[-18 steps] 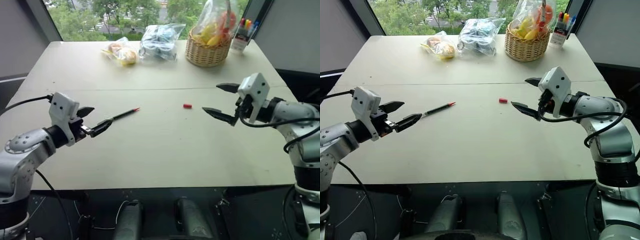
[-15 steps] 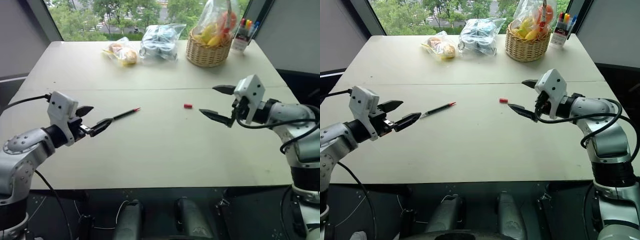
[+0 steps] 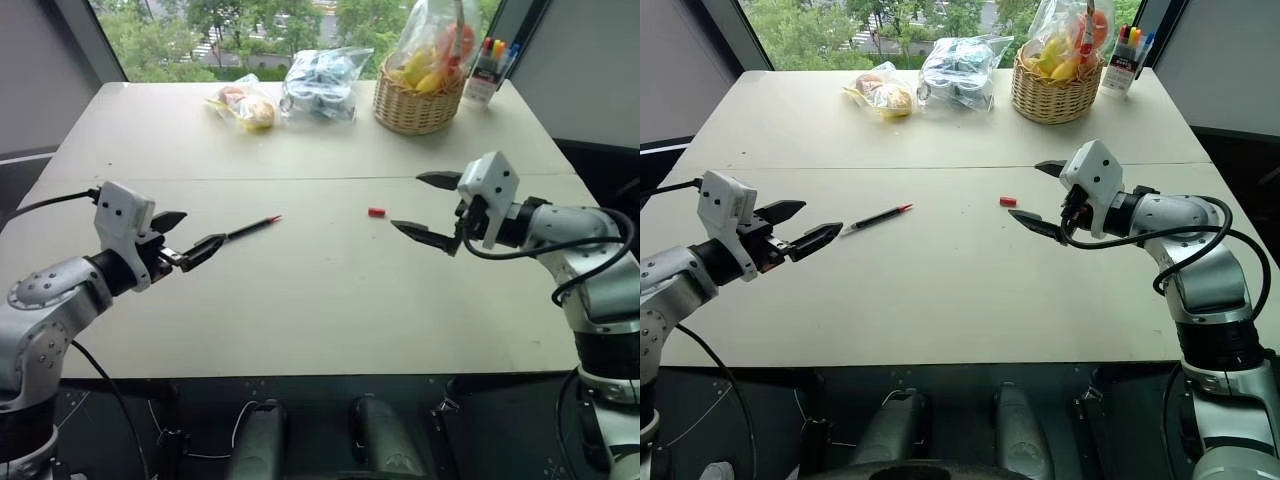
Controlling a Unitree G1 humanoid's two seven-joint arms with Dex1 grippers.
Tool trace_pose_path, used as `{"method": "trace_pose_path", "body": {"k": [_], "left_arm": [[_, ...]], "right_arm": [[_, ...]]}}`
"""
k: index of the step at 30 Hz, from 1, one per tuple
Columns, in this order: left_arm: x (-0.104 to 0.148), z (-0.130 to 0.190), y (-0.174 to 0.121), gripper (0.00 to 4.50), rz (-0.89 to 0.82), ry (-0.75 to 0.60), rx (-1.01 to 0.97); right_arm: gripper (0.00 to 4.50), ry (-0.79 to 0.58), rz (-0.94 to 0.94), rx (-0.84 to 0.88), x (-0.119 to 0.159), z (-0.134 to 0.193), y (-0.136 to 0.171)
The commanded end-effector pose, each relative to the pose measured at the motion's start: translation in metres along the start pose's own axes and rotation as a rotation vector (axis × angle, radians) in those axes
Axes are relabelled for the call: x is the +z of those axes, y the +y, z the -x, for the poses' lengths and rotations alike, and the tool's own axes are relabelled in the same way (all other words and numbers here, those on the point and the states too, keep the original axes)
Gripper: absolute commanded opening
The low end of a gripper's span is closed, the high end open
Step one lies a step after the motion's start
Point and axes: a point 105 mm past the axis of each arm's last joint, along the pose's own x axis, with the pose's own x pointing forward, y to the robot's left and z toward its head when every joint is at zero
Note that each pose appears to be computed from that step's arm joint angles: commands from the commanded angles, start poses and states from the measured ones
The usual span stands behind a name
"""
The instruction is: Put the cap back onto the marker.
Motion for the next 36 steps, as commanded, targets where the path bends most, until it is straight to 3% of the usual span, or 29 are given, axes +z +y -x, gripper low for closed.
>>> {"method": "trace_pose_path", "body": {"k": [1,14,23,29,36], "left_arm": [[0.011,-0.001,0.001,4.45,-0.036,-0.048,0.01],[-0.018,-0.03,0.016,4.45,-0.12,0.023,-0.088],[-0.032,-0.089,0.049,4.45,-0.156,0.064,-0.128],[-0.04,-0.114,0.051,4.45,-0.147,0.112,-0.188],[-0.049,-0.123,0.051,4.45,-0.154,0.172,-0.224]], "right_arm": [[4.5,-0.037,0.039,-0.014,0.012,0.002,-0.002],[4.5,-0.041,0.021,-0.061,0.01,0.005,0.011],[4.5,-0.037,0.004,-0.136,0.008,0.012,0.019],[4.5,-0.019,0.003,-0.164,0.006,0.017,0.024],[4.5,-0.006,0.006,-0.194,0.005,0.021,0.024]]}}
